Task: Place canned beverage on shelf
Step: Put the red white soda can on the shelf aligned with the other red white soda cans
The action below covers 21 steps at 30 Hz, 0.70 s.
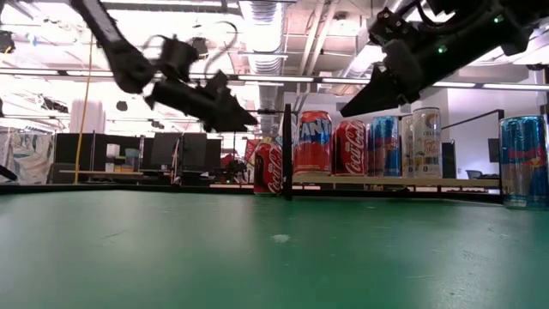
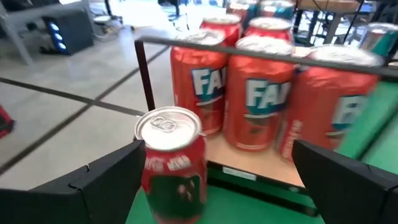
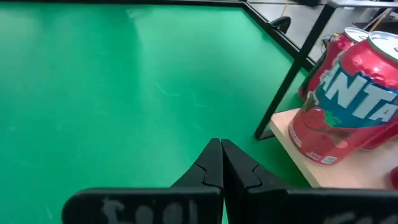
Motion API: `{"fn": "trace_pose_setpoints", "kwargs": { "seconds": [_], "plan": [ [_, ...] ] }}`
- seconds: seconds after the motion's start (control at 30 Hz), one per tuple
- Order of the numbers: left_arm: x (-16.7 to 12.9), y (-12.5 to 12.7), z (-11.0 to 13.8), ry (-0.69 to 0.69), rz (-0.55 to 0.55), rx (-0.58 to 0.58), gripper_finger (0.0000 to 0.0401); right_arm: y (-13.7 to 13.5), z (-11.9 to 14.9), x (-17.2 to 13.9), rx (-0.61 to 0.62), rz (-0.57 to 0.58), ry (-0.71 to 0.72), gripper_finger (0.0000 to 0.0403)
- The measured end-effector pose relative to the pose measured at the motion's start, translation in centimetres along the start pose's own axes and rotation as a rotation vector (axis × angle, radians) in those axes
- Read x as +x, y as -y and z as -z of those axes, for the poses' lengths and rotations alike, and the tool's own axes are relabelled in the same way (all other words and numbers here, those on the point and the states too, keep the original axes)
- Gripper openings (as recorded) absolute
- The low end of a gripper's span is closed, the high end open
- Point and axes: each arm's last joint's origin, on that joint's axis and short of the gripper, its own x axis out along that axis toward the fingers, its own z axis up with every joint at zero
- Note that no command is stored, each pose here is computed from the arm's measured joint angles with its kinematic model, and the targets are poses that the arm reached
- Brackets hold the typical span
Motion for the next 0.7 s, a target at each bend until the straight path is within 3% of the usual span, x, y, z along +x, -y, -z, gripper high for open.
{"fn": "trace_pose_setpoints", "kwargs": {
  "seconds": [0.27, 0.7],
  "plan": [
    [5.1, -2.7, 0.4, -0.021, 0.028, 0.024, 0.0388, 0.1, 0.0, 0.0, -0.054, 0.011, -0.002, 0.0019],
    [6.4, -3.3, 0.6, -0.042, -0.024, 0.147, 0.0388, 0.7, -0.1, 0.4, -0.095, 0.037, -0.007, 0.0022]
  ]
}}
